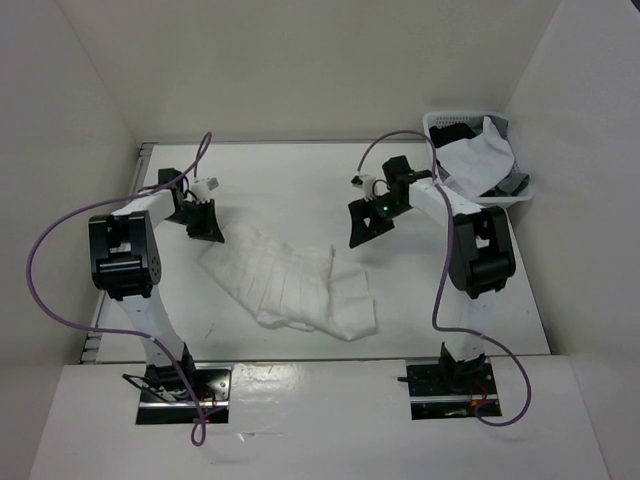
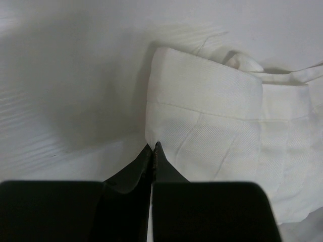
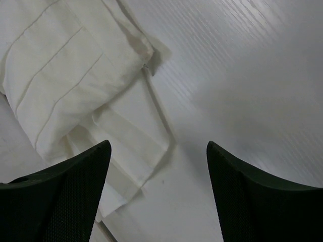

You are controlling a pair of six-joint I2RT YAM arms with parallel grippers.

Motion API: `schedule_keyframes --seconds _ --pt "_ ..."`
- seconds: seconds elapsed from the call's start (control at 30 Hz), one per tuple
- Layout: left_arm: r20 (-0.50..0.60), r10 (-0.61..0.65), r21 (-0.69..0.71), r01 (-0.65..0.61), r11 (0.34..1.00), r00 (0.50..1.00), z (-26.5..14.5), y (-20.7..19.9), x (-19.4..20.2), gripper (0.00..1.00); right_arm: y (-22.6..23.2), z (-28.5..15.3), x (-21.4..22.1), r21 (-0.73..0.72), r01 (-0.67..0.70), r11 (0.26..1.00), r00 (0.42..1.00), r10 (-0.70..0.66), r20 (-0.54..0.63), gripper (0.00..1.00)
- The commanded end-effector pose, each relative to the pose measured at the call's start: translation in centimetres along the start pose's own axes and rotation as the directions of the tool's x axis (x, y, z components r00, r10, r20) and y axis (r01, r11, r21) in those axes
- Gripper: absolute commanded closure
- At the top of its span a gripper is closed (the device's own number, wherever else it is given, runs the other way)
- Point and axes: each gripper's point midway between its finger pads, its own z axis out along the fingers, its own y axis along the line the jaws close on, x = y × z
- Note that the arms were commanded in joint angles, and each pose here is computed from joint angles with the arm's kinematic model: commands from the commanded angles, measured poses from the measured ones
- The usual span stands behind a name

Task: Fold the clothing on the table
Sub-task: Flatten the skirt out

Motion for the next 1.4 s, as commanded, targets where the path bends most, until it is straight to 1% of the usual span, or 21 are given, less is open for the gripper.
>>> schedule_keyframes --seconds 0.0,0.03,0.1,0.17,0.33,0.5,0.53,0.6,0.67,0.7,0.9,0.97,1.03,1.07,1.1,1.13,1.2,1.23,1.27,1.3,1.37 --pt "0.082 0.002 -0.024 0.000 1.000 0.997 -1.8 0.9 -1.7 1.00 1.4 1.7 -3.4 -0.069 0.051 0.996 0.996 -0.047 0.070 0.19" --pt "0.074 -0.004 -0.022 0.005 1.000 0.997 -1.5 1.0 -1.6 1.00 1.8 2.8 -3.5 -0.113 0.042 0.993 0.998 -0.036 0.058 0.21" --pt "0.083 0.002 -0.024 0.000 1.000 0.997 -1.5 1.1 -1.8 1.00 2.1 3.6 -4.4 -0.150 0.052 0.987 0.997 -0.043 0.063 0.22" --pt "0.083 0.002 -0.024 0.000 1.000 0.997 -1.5 1.1 -1.8 1.00 2.5 4.9 -4.1 -0.200 0.037 0.979 0.999 -0.030 0.040 0.24" --pt "0.074 -0.005 -0.005 0.005 1.000 0.997 -1.3 1.2 -1.1 1.00 4.0 7.5 -4.9 -0.275 0.049 0.960 0.999 -0.042 0.029 0.25" --pt "0.074 -0.008 0.013 0.007 1.000 0.997 -1.4 1.1 -0.8 1.00 3.0 9.7 -4.1 -0.312 0.000 0.950 1.000 -0.003 -0.009 0.30" --pt "0.074 -0.008 0.013 0.007 1.000 0.997 -1.4 1.1 -0.8 1.00 3.1 9.8 -4.2 -0.320 0.000 0.947 1.000 -0.003 -0.008 0.30" --pt "0.068 -0.004 0.023 0.002 1.000 0.998 -1.2 1.0 -0.5 1.00 3.3 10.3 -3.9 -0.325 -0.002 0.946 1.000 -0.004 -0.019 0.35" --pt "0.068 -0.004 0.023 0.002 1.000 0.998 -1.2 1.0 -0.5 1.00 3.2 10.5 -3.7 -0.325 -0.002 0.946 1.000 -0.004 -0.019 0.36" --pt "0.068 -0.004 0.023 0.002 1.000 0.998 -1.2 1.0 -0.5 1.00 3.4 10.9 -3.1 -0.322 -0.007 0.947 0.999 -0.006 -0.037 0.39" --pt "0.063 -0.001 0.046 -0.002 0.999 0.998 -0.9 0.8 -0.3 1.00 3.4 11.6 -2.2 -0.319 -0.016 0.948 0.998 -0.003 -0.058 0.52" --pt "0.065 -0.001 0.055 -0.003 0.998 0.998 -0.9 0.7 -0.3 1.00 3.7 12.1 -1.8 -0.324 -0.018 0.946 0.997 -0.006 -0.072 0.54" --pt "0.065 -0.001 0.055 -0.003 0.998 0.998 -0.9 0.7 -0.3 1.00 3.5 12.4 -1.8 -0.324 -0.021 0.946 0.997 -0.004 -0.075 0.60" --pt "0.057 -0.006 0.056 0.002 0.998 0.998 -0.7 0.8 -0.2 1.00 3.5 12.3 -2.2 -0.324 -0.003 0.946 0.998 -0.018 -0.063 0.63" --pt "0.057 -0.006 0.056 0.003 0.998 0.998 -0.7 0.8 -0.2 1.00 3.4 12.5 -1.7 -0.325 -0.020 0.946 0.997 -0.007 -0.081 0.67" --pt "0.059 0.003 0.065 -0.007 0.998 0.998 -0.7 0.7 -0.2 1.00 3.1 12.5 -2.1 -0.312 -0.011 0.950 0.997 -0.013 -0.074 0.76" --pt "0.053 -0.002 0.076 -0.002 0.997 0.999 -0.7 0.5 0.0 1.00 3.0 12.4 -2.2 -0.300 -0.010 0.954 0.997 -0.014 -0.076 0.86" --pt "0.048 -0.007 0.091 0.003 0.996 0.999 -0.7 0.2 0.1 1.00 2.8 12.5 -2.2 -0.289 -0.009 0.957 0.997 -0.015 -0.079 0.96" --pt "0.062 0.010 0.087 -0.016 0.996 0.998 -1.0 0.2 -0.5 1.00 2.9 12.0 -3.0 -0.277 0.013 0.961 0.998 -0.030 -0.058 1.00" --pt "0.055 0.004 0.103 -0.009 0.995 0.999 -1.0 -0.1 -0.3 1.00 3.0 11.5 -3.2 -0.264 0.015 0.964 0.998 -0.032 -0.059 1.00" --pt "0.085 0.030 0.111 -0.039 0.993 0.996 -1.8 -0.6 -1.5 1.00 3.3 9.8 -4.9 -0.215 0.069 0.974 0.997 -0.075 -0.017 1.00"
